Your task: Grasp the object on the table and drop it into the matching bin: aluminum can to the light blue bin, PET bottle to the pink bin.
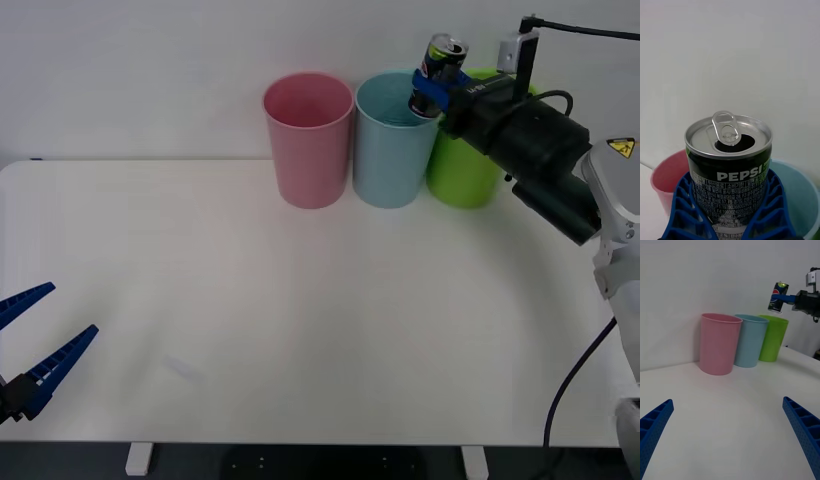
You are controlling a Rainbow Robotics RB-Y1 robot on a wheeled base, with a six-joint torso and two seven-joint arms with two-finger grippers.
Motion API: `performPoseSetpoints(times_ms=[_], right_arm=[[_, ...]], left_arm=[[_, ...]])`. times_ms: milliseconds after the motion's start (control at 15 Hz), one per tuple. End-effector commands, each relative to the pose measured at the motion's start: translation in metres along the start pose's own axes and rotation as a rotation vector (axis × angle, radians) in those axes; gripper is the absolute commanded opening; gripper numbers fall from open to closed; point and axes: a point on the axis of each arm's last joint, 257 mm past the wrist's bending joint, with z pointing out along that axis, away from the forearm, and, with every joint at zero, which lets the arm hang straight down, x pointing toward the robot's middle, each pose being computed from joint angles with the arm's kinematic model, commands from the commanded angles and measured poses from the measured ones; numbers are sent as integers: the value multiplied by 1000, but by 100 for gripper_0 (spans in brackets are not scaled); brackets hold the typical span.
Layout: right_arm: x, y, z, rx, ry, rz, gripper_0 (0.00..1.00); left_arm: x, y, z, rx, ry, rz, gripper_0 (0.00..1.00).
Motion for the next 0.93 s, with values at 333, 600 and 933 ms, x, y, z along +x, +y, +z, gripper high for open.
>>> performPoseSetpoints(times_ms=[333,600,933], right_arm=[[7,-14,45,87,22,13,0],[11,-16,64,154,21,16,0],[12,-21,77,215,19,13,0]], left_arm=[[0,0,0,0,0,0,100],[0,0,0,0,0,0,100],[0,0,0,0,0,0,100]])
